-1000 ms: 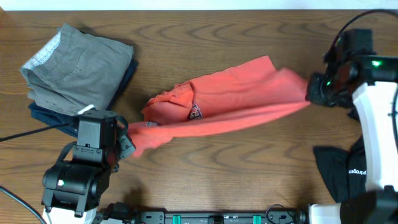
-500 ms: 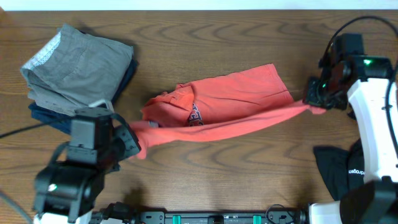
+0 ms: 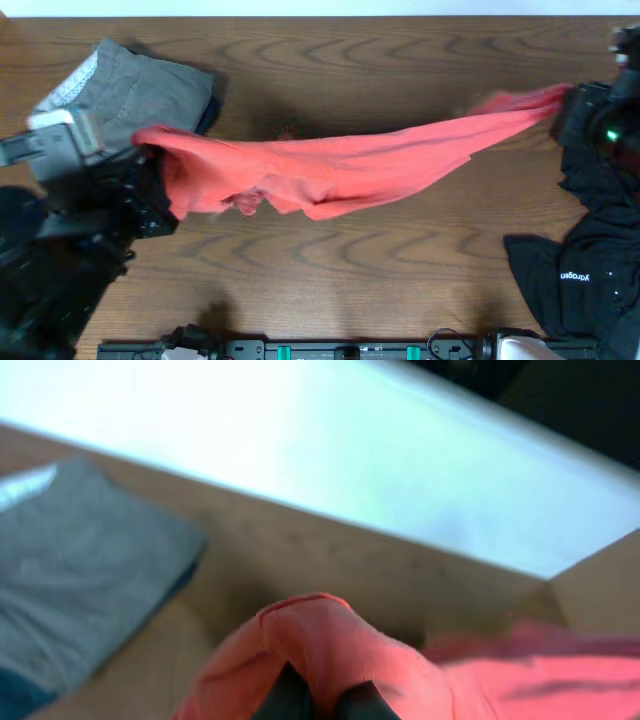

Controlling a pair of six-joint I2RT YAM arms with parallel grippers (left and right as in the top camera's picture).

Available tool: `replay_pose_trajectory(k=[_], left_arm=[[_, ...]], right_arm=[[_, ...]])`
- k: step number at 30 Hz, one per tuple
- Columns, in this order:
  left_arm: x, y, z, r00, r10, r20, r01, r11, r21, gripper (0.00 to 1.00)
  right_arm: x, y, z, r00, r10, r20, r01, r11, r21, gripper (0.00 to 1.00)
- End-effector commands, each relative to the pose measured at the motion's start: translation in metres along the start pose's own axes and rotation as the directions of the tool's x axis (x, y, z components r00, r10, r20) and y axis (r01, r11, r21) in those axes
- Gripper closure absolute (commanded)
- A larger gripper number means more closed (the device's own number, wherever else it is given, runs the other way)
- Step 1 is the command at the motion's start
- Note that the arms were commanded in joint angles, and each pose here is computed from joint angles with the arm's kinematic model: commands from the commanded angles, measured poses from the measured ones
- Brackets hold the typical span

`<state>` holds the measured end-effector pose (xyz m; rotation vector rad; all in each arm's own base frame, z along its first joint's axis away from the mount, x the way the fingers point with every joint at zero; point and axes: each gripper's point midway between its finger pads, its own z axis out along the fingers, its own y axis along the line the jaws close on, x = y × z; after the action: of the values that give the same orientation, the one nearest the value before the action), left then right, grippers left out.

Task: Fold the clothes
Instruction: 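Stretch the shirt between both grippers, pulling apart left and right, then lift the shirt with both grippers and fling it forward onto the table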

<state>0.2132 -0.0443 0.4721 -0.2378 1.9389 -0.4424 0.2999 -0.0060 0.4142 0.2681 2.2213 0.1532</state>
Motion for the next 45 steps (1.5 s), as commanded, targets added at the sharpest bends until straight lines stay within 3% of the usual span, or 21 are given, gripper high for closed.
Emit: replay_pose_trajectory(k=[1,6,11,21,25,29,34,39,42,45], left_arm=[[-0.031,-0.007,-0.026,0.992,0.030,0.124,-0.031,0.999,0.006,0.94],[-0.053,-0.017,-0.042,0.976,0.033,0.214,-0.043,0.998,0.042,0.94],[-0.047,-0.020,-0.006,0.991,0.038,0.127,-0.044,0.998,0.043,0.94],[-0.014,-0.003,0.160,0.981,0.090,-0.172,-0.100,0.993,-0.054,0.94],[-0.008,-0.001,0.234,0.972,0.128,-0.196,-0.138,0.990,-0.036,0.94],[-0.027,-0.004,0.280,0.985,0.135,-0.105,-0.133,0.991,0.022,0.94],[-0.104,-0.004,0.267,0.982,0.101,0.159,-0.111,0.992,0.052,0.94],[-0.182,-0.006,0.209,0.926,0.096,0.365,-0.125,0.990,0.057,0.94],[-0.182,-0.014,0.193,0.940,0.099,0.327,-0.148,0.980,0.130,0.94],[-0.130,-0.008,0.202,0.992,0.075,0.099,-0.091,0.981,0.170,0.94]], right_arm=[[-0.015,-0.009,-0.026,0.996,-0.011,0.092,0.006,0.999,0.054,0.99],[-0.027,-0.011,-0.042,0.988,-0.015,0.152,0.003,0.997,0.076,0.99],[-0.028,-0.016,-0.020,0.994,-0.029,0.104,0.018,0.994,0.109,0.99],[-0.033,-0.027,0.115,0.996,-0.038,-0.086,0.051,0.988,0.148,0.99],[-0.053,-0.030,0.166,0.999,0.002,-0.032,0.003,0.989,0.147,0.99],[-0.094,-0.026,0.176,0.990,0.049,0.133,-0.064,0.991,0.114,0.99],[-0.158,-0.029,0.123,0.925,0.056,0.375,-0.104,0.988,0.110,0.99],[-0.193,-0.042,0.063,0.859,0.068,0.508,-0.160,0.977,0.139,0.99],[-0.179,-0.060,0.060,0.882,0.070,0.465,-0.189,0.958,0.215,0.99],[-0.146,-0.082,0.074,0.935,0.075,0.346,-0.197,0.923,0.331,0.99]])
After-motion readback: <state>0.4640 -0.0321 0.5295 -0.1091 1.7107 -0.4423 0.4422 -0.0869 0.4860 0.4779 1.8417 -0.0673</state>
